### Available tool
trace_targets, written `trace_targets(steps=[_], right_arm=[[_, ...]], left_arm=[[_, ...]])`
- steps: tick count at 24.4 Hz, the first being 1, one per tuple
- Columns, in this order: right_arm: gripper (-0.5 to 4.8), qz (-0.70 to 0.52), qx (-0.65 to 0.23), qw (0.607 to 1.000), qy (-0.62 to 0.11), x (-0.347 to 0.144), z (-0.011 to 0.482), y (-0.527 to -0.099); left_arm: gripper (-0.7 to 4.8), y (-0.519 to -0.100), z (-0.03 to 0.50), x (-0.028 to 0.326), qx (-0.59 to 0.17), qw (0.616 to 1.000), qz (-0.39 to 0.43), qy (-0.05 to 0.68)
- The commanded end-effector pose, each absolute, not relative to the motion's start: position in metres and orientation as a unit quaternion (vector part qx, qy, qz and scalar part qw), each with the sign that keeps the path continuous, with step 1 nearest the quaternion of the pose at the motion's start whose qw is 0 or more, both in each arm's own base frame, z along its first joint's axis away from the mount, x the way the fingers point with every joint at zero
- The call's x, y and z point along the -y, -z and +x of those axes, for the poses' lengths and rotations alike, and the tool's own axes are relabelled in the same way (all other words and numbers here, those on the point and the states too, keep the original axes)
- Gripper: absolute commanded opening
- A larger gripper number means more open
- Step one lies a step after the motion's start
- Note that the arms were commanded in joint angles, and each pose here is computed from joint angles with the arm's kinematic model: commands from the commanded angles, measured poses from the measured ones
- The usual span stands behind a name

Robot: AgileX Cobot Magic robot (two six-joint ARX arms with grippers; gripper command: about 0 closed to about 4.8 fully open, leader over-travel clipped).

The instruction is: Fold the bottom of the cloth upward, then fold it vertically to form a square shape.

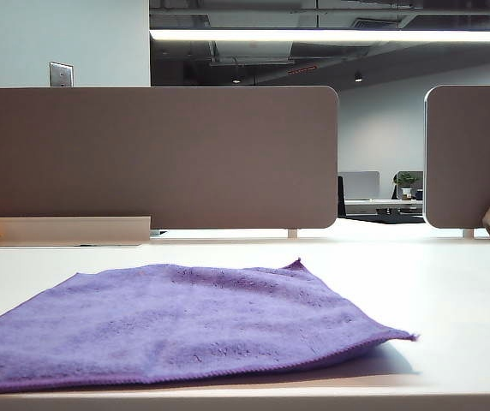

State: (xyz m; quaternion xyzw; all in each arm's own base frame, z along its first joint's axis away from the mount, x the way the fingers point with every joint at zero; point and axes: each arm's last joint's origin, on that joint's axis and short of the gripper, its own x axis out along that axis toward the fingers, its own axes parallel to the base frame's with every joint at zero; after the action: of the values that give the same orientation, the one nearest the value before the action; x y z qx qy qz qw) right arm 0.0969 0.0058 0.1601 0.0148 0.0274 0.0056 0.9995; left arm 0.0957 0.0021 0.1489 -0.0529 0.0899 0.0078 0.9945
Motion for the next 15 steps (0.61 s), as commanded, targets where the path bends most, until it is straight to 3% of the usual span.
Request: trace_targets(steps=[1,15], right_arm=[[0.00,0.016,-0.025,1.000,-0.004,-0.0059,0.0974,-0.1589],[0.00,0.043,-0.026,0.998,-0.032,-0.0076,0.0973,-0.1593]], left_arm=[[-0.03,-0.1479,0.0959,-0.0021,-0.090,0.995,-0.051,-0.008],[-0.03,-0.1479,0.0959,-0.0021,-0.090,0.995,-0.051,-0.008]])
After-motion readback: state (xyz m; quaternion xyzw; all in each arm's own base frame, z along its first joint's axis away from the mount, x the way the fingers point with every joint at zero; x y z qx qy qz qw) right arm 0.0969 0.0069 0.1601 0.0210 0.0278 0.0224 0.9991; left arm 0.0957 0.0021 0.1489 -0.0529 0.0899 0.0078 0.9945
